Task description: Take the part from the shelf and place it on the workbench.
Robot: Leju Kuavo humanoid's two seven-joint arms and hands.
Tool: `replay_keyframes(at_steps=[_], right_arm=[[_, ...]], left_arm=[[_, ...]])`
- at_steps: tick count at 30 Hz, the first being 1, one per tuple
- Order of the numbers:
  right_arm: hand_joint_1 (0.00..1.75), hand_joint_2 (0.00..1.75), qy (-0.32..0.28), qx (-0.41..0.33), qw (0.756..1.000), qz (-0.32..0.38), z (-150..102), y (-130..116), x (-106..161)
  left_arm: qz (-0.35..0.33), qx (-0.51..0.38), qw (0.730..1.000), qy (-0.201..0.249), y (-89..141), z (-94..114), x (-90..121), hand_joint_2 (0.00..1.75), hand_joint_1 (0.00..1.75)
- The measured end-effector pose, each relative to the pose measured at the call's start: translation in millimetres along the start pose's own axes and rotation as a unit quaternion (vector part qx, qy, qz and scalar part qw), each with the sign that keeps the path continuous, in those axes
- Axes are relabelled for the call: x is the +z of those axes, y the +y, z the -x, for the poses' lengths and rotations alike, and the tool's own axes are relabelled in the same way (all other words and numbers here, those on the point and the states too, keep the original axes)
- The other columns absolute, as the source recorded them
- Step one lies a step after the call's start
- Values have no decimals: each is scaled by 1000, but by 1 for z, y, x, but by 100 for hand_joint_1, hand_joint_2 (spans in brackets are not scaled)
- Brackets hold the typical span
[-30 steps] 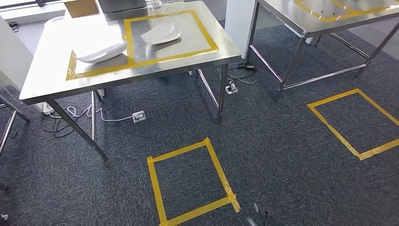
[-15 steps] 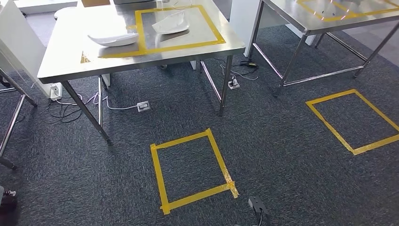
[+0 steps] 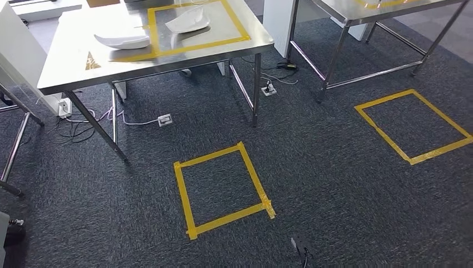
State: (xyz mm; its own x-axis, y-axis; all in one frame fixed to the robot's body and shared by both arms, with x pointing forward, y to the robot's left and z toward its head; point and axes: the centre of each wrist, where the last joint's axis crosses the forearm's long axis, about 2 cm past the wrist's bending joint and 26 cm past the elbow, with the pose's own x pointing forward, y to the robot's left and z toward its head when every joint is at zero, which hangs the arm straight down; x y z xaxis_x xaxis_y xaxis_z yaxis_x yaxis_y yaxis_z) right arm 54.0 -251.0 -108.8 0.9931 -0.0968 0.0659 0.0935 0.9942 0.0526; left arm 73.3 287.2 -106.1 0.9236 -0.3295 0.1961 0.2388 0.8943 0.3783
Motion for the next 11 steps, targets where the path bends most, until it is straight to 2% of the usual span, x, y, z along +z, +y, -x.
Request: replay_keyframes(at_steps=[3, 6, 11], right_arm=[[0, 175, -2, -22, 1000, 0, 0, -2, 0], [0, 175, -25, -35, 999, 5, -12, -8, 1], [0, 175, -65, -33, 997, 15, -24, -18, 3]], left_arm=[[8, 1, 999, 44, -1, 20, 2, 175, 0], [28, 11, 996, 80, -7, 50, 7, 175, 0], [59, 39, 991, 111, -15, 81, 15, 175, 0]])
